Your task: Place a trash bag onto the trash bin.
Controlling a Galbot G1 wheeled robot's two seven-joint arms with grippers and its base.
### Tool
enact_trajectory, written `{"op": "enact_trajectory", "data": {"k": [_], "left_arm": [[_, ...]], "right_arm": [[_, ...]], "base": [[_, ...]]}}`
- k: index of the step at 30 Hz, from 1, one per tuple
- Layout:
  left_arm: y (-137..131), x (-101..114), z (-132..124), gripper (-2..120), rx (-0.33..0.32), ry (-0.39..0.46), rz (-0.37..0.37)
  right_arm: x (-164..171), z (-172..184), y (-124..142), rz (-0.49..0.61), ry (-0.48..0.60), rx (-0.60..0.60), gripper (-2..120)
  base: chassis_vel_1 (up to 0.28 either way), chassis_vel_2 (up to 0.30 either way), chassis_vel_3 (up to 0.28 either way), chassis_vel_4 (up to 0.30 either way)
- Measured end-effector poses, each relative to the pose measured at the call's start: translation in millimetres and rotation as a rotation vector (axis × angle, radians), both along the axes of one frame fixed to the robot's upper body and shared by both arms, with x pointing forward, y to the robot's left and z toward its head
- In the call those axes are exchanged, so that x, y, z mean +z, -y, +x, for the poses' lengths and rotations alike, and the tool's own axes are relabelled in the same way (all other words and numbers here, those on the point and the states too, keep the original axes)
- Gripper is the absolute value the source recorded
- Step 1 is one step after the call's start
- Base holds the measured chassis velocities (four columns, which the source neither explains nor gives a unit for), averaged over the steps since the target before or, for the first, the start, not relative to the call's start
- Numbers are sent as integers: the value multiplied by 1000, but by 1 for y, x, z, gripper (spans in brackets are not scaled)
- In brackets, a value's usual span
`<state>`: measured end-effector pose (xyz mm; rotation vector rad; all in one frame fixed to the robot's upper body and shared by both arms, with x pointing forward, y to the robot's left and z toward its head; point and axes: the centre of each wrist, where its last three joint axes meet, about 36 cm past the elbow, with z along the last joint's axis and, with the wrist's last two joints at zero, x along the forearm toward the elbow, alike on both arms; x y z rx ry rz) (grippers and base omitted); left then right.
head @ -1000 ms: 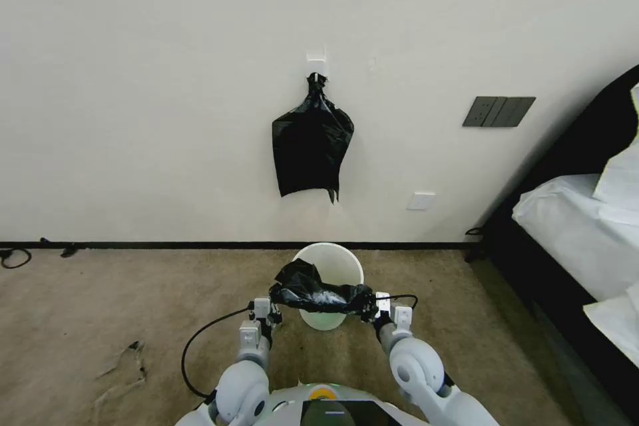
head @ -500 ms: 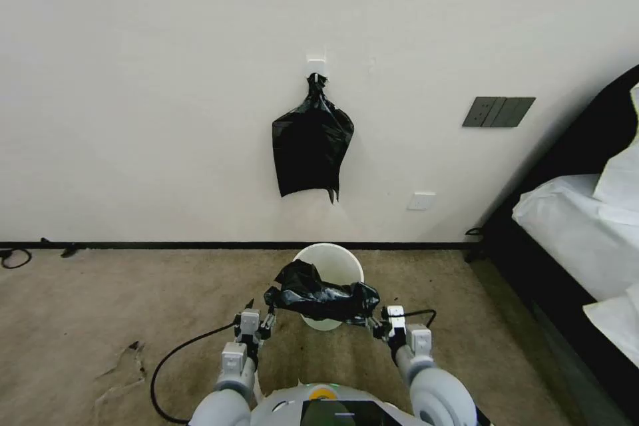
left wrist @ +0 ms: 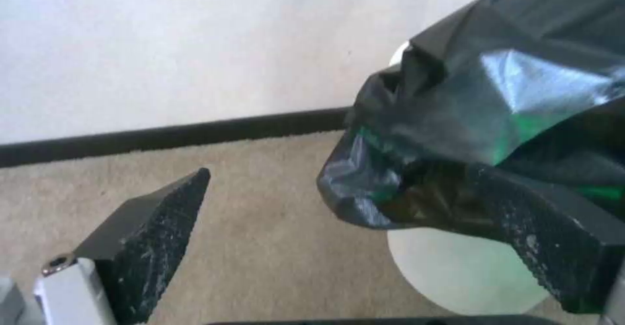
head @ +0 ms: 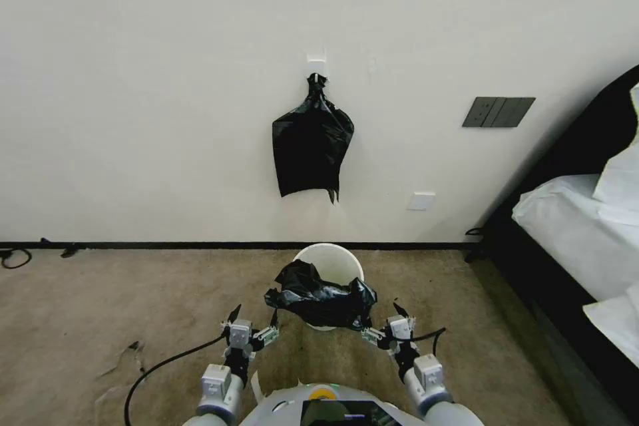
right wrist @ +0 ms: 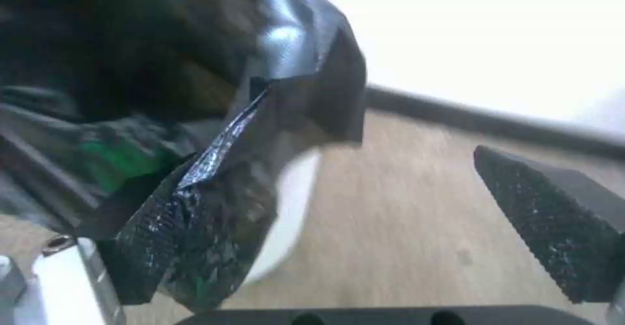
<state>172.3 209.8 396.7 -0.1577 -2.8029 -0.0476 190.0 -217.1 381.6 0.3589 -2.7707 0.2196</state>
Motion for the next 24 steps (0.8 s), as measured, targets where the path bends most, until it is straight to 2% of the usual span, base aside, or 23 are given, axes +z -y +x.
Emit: {"op": "enact_trajectory", "data": {"k": [3,4,8,9,13,14,16,18,22,24], "left_arm": [[-4,2,2,100,-30,37,-17],[-4,2,2,100,-30,37,-17],[-10,3,5,100,-64,81,-38],[-10,3,5,100,-64,81,-38],[-11,6,7,100,-73,97,-45],[-11,7,8,100,-75,102,-46],[-11,8,9,100,-76,105,-46],[-10,11,12,100,-81,114,-46],[-10,14,15,100,-86,127,-45],[-10,14,16,100,-85,133,-42]], "right_arm": [[-21,3,13,-12,109,154,100],[-21,3,13,-12,109,154,100],[-52,18,37,-62,294,325,100],[-52,18,37,-62,294,325,100],[-71,41,65,-180,479,488,100],[-72,48,74,-219,537,545,100],[-73,53,80,-248,575,586,100],[-69,67,95,-326,665,710,100],[-62,75,106,-353,729,821,100],[-59,74,106,-344,733,823,100]], "base": [[0,0,0,0],[0,0,0,0],[0,0,0,0],[0,0,0,0],[0,0,0,0],[0,0,0,0],[0,0,0,0],[0,0,0,0],[0,0,0,0],[0,0,0,0]]}}
